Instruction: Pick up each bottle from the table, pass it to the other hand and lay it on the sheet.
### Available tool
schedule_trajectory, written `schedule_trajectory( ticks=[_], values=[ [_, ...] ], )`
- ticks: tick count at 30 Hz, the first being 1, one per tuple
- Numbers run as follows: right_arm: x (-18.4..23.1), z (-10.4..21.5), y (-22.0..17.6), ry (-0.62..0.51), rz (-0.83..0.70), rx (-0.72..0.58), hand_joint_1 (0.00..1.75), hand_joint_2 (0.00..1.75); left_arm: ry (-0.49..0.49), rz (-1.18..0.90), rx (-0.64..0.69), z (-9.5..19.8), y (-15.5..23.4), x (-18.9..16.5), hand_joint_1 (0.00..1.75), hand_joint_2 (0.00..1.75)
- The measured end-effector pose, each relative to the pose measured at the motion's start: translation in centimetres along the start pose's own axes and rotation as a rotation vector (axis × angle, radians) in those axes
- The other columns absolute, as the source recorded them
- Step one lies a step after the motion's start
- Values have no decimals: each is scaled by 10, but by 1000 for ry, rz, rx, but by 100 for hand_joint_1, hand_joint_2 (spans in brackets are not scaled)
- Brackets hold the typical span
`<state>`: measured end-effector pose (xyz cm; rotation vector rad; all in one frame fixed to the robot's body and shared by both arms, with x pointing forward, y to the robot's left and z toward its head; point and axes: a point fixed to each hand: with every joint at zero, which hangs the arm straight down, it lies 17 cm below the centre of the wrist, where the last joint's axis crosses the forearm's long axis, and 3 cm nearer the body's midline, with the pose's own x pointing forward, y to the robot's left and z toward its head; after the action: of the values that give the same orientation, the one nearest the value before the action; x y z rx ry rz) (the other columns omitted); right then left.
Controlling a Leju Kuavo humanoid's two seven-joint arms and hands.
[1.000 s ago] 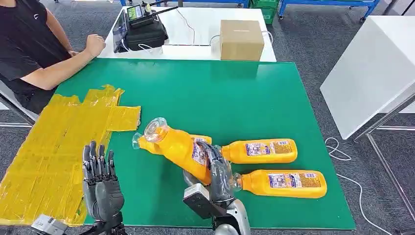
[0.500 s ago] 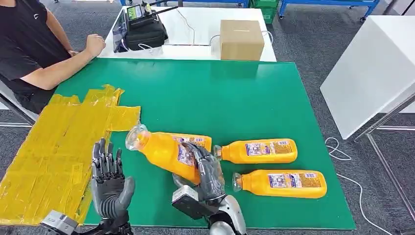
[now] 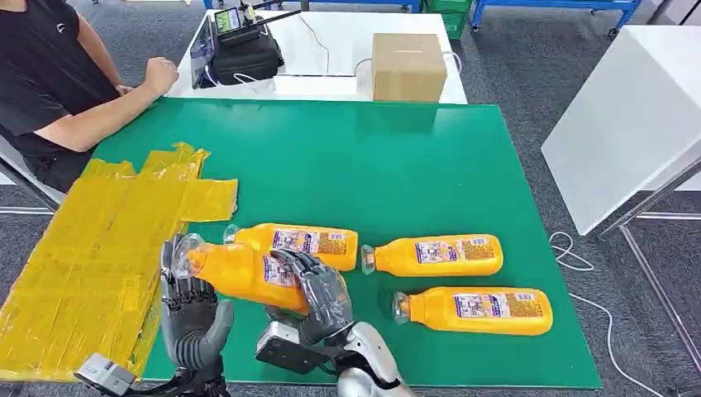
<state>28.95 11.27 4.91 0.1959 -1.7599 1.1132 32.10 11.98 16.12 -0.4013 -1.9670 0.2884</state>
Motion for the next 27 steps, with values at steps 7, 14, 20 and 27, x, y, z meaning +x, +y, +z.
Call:
schedule_trajectory(
  ticks=[7, 14, 20, 27],
  values=[
    [19, -7, 31, -77, 53, 147, 175, 175, 9, 9, 21, 2, 11, -3, 0, 175],
    [38, -6, 53, -157, 95, 248, 175, 175, 39, 1, 82, 12, 33, -11, 3, 175],
    [44, -6, 59, -181, 113, 275, 175, 175, 60, 0, 100, 19, 38, -17, 175, 175],
    [45, -7, 61, -188, 107, 284, 175, 175, 62, 13, 100, 21, 40, -17, 175, 175]
  ],
)
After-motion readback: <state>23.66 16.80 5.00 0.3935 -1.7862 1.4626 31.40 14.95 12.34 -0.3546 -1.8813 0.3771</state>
